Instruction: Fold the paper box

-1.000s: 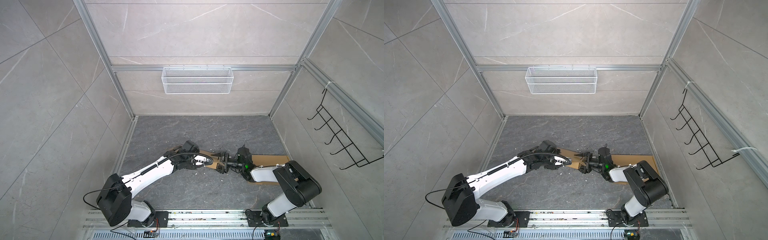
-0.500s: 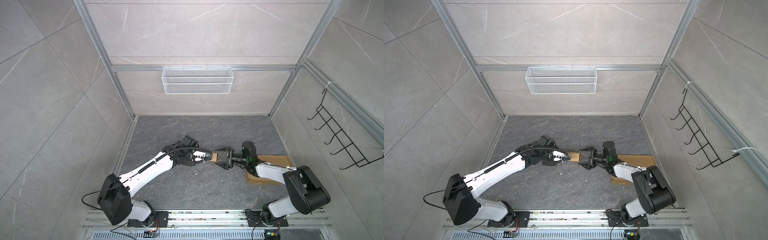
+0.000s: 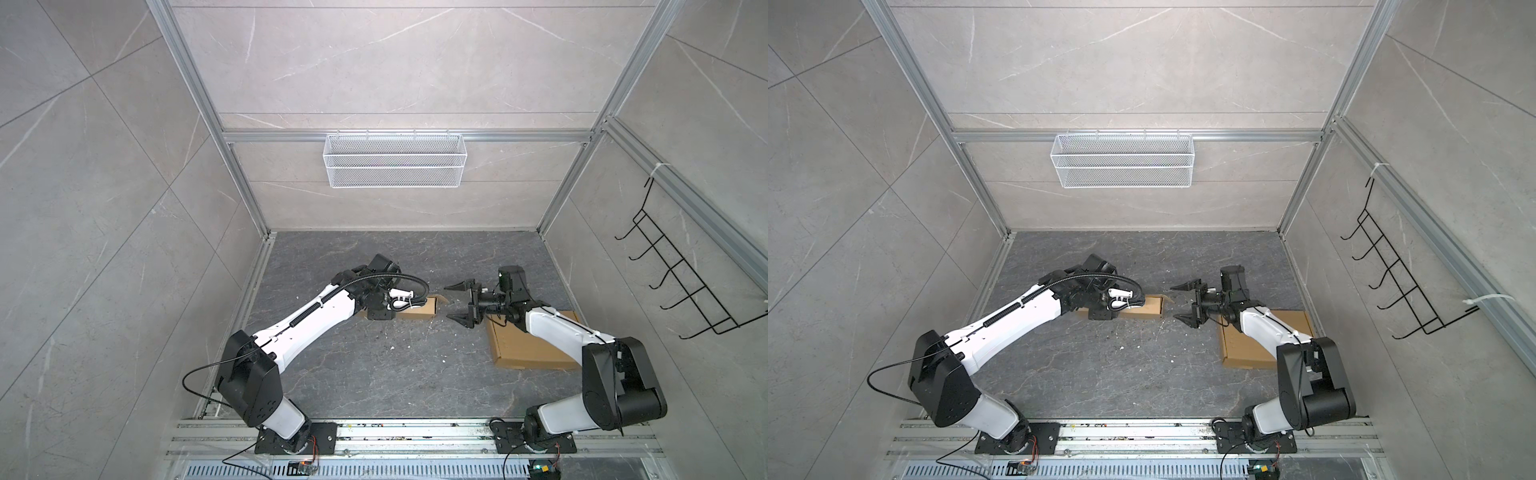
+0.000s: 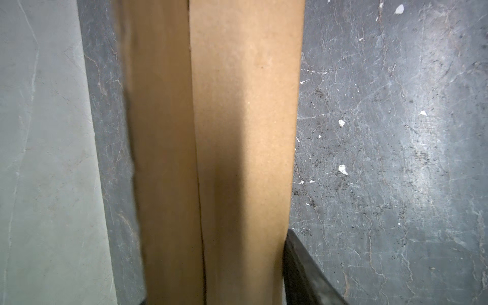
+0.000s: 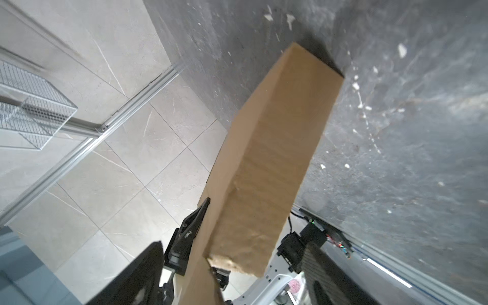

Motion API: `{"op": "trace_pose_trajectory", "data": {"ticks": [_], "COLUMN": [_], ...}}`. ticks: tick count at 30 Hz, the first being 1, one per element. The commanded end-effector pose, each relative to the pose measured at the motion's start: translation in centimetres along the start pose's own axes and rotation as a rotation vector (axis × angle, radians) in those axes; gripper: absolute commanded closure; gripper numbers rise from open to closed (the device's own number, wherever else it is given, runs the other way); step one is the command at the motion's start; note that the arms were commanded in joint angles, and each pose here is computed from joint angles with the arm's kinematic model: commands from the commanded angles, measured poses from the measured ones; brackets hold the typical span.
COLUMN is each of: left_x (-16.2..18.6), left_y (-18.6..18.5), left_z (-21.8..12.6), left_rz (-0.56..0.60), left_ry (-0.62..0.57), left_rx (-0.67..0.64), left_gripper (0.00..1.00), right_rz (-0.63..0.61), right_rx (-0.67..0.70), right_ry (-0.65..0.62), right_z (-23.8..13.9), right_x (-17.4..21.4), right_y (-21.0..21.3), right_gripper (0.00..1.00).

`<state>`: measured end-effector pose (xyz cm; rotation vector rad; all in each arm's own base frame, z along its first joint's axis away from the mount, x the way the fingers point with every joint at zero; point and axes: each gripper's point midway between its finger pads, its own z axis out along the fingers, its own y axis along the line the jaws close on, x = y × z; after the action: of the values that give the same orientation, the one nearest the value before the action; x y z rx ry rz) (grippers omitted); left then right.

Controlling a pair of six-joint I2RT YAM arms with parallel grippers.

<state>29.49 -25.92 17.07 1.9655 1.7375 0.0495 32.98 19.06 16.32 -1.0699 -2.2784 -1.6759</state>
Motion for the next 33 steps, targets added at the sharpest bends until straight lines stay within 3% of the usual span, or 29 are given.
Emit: {"op": "trace_pose_trajectory", "data": {"ticks": [1, 8, 16, 23, 33], "left_x": [-0.5, -1.7, -1.5, -1.8, -1.4], "left_y": [-0.4, -1.1, -1.4, -1.1, -0.9], "left_z": [-1.0, -2.4, 0.1, 1.0, 1.7], "left_rz": [-0.054, -0.098, -0.117, -0.111, -0.126], "left_ry": [-0.021, -0.045, -0.022, -0.025, -0.019], "left_rx": [0.071, 0.164, 0.21, 0.242, 0.256], "left_gripper": [0.53, 0.53, 0.53, 0.53, 0.53], "right_rz": [-0.169, -0.377, -0.787, -0.947, -1.082], "right_rx": [0.073, 0.097, 0.188, 0.212, 0.259], "right_ry": [0.012, -0.016, -0.104, -0.113, -0.151], "right_z": [-1.4, -3.0, -5.3, -4.5, 0.7], "right_x": [0.5, 0.5, 1.9, 3.7, 3.2], "right_y": [0.1, 2.0, 2.3, 0.8, 1.3], "right_gripper": [0.15, 0.16, 0.19, 0.17, 0.19]}}
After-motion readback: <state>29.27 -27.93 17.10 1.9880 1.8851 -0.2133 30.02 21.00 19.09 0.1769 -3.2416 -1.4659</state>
